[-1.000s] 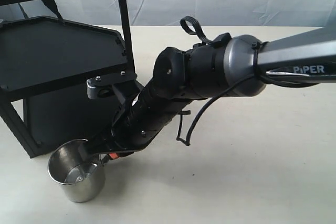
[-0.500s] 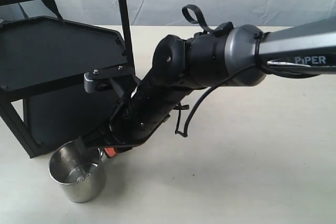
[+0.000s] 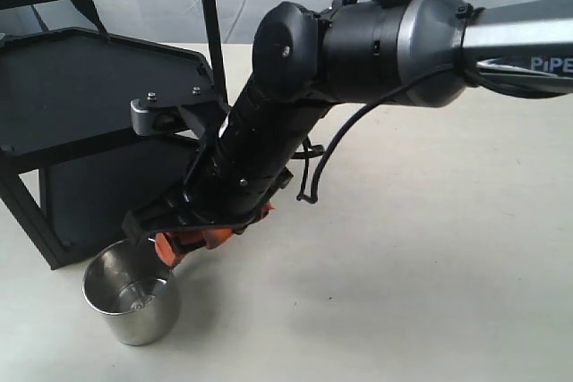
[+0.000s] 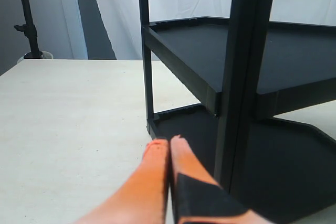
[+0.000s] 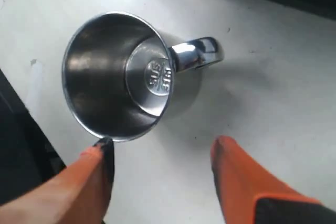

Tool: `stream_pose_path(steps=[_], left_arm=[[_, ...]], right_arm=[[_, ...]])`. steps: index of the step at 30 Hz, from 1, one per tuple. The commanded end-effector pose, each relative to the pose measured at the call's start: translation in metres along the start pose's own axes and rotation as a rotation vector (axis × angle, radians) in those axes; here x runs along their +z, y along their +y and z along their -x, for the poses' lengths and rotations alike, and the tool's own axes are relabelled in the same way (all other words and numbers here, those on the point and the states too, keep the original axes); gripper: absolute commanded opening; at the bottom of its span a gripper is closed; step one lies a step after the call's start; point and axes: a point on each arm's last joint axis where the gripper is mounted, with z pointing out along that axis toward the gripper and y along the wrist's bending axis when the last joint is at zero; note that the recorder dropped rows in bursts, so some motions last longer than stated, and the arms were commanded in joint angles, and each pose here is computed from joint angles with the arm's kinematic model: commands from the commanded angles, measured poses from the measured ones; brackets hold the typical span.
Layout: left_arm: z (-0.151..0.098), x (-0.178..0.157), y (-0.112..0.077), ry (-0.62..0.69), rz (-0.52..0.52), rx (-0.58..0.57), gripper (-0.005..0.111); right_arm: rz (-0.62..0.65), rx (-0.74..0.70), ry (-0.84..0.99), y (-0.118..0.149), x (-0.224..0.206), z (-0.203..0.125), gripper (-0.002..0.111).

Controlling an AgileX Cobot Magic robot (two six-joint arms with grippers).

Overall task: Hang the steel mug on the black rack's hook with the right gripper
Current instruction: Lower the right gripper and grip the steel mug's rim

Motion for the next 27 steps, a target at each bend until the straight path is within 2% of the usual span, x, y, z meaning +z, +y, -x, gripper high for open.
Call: stream_pose_path(steps=[1,4,7,8,11,13,18,27], left_arm=[[0.002,-0.001,0.0,-0.015,0.0,0.006,0.001],[0.002,-0.001,0.0,-0.015,0.0,0.006,0.001],[0.002,-0.001,0.0,-0.015,0.0,0.006,0.001],[0.002,-0.001,0.0,-0.015,0.0,0.006,0.001],[0.002,-0.001,0.0,-0.015,0.0,0.006,0.001],[0.002,-0.001,0.0,-0.015,0.0,0.006,0.001],[0.002,-0.001,0.0,-0.015,0.0,0.006,0.001],[0.002,-0.001,0.0,-0.015,0.0,0.006,0.001]], right_arm=[[0.023,0.012,0.043,0.015,0.0,-0.006,0.055],[0.062,-0.117,0.105,0.034,-0.004,-0.013,0.055],[0.088,-0.404,0.04,0.066,-0.02,-0.01,0.055],[0.081,-0.45,0.014,0.072,-0.023,-0.009,0.055],[-0.007,-0.613,-0.088,0.091,-0.017,-0.002,0.055],[-0.058,-0.675,-0.088,0.093,-0.001,-0.002,0.055],[-0.137,-0.733,-0.046,0.08,0.028,0.001,0.055],[-0.123,-0.727,-0.012,0.079,0.049,-0.003,0.055]])
